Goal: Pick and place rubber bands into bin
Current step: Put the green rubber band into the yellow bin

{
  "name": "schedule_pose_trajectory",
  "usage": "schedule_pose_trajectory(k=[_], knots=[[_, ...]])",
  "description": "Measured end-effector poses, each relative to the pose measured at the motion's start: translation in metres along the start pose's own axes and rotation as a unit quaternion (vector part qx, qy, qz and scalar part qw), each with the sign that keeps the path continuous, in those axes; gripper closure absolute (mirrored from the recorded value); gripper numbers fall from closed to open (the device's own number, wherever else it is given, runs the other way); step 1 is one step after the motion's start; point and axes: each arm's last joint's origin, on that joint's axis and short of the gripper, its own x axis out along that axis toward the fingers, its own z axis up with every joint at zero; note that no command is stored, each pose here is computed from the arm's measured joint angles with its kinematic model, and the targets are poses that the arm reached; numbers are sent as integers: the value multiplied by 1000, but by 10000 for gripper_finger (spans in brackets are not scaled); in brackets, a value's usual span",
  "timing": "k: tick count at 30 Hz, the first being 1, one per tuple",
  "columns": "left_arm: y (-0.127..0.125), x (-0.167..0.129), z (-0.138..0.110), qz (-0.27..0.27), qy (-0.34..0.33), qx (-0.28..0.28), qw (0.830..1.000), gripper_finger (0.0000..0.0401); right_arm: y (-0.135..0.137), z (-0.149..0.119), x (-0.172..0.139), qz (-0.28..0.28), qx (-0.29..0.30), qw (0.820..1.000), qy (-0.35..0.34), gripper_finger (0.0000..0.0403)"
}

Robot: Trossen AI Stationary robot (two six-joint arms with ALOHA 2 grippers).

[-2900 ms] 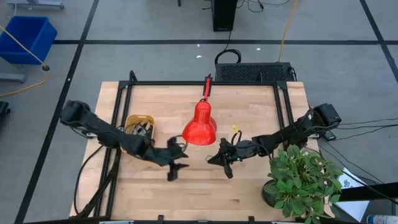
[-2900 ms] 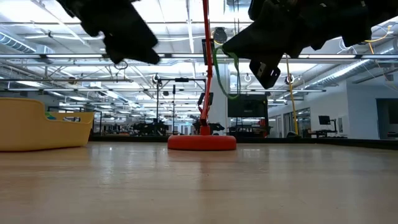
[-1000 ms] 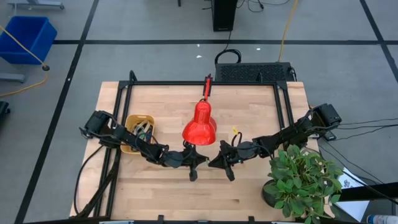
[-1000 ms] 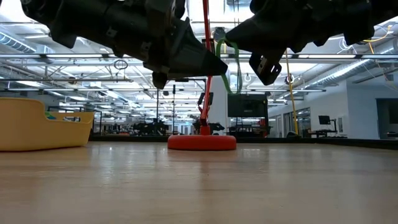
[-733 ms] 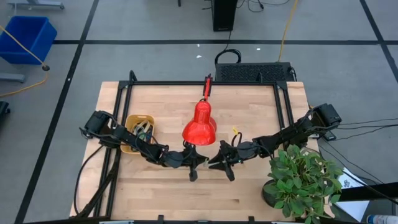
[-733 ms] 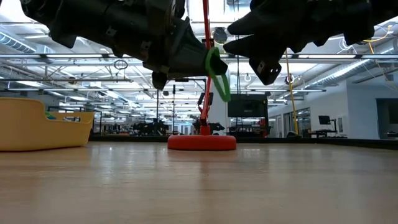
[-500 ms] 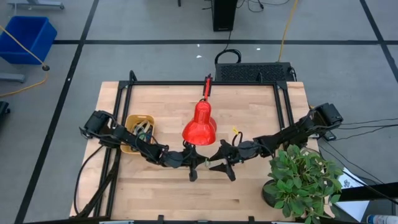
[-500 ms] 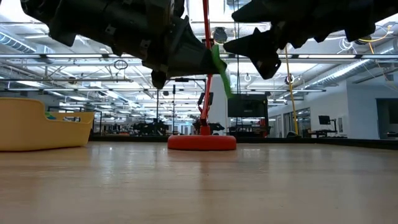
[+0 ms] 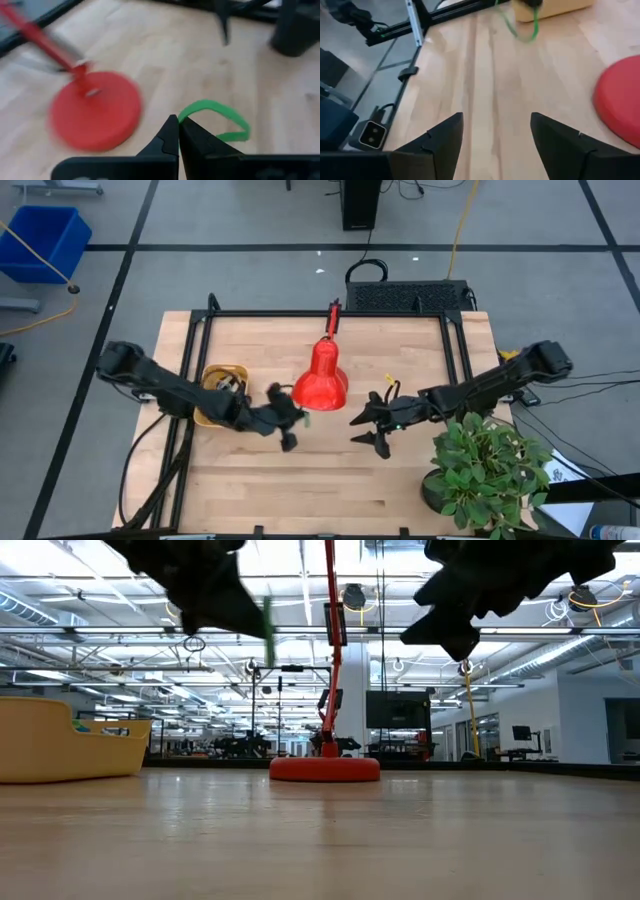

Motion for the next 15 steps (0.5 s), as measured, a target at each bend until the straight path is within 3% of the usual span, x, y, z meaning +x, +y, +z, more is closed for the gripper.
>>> schedule_pose_trajectory(k=[8, 15], knots=[[32, -51, 0, 72, 74, -14, 995, 396, -9, 2, -5, -21, 7, 1000, 11, 180], [55, -84, -11, 130, 148, -55, 979, 396, -13, 3, -4, -29, 8, 999, 13, 181]])
